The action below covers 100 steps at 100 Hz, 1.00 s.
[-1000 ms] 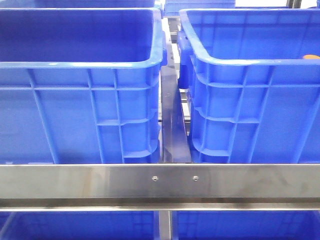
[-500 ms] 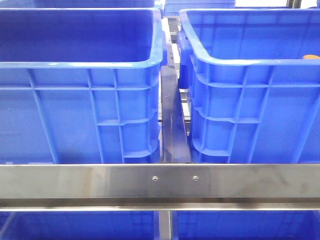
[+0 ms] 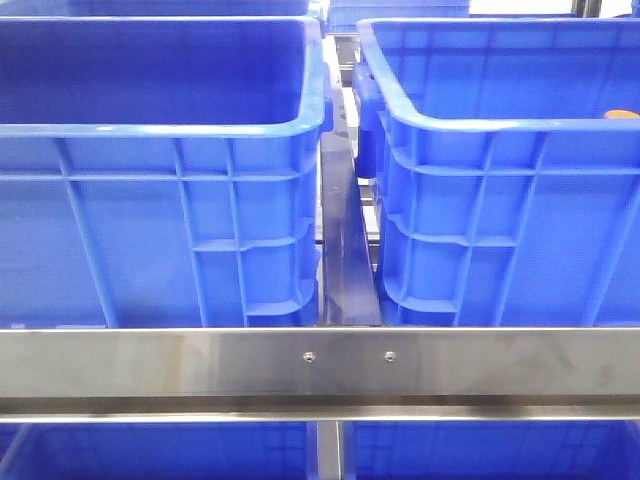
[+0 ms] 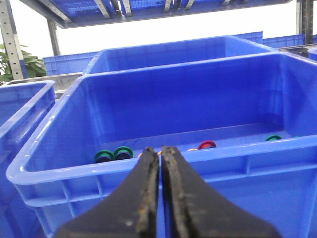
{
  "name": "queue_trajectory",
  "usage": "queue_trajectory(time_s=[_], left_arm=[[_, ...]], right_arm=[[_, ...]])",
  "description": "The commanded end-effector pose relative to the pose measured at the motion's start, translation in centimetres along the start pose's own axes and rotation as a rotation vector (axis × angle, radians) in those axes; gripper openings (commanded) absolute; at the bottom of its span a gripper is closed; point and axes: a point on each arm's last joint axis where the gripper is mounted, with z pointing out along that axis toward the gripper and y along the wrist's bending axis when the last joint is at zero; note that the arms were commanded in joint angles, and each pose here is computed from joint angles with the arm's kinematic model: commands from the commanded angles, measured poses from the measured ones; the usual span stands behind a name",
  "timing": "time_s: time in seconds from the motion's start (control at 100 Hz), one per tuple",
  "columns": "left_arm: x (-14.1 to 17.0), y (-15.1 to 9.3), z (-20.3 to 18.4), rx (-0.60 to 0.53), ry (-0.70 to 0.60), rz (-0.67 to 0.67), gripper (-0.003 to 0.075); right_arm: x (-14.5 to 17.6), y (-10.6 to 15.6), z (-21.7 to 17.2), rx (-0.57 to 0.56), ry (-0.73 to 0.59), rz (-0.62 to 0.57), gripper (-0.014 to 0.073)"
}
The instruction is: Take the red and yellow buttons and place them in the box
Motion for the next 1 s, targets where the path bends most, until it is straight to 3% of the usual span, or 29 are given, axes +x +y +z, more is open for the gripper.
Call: queue_trajectory(time_s=[0.0,0.99], left_arm=[[0.53,-0.01,-0.26,-0.012,-0.068,-0.008,-0.0019],[0.53,-0.01,-0.26,-0.012,-0.068,-0.008,-0.0019]], right_arm=[[-1.46,0.12,-0.32,-0.013,-0.148,-0.004,-0.0115],[-1.34,0.12,-0.3,-0.011,-0.131,-0.003,-0.0115]])
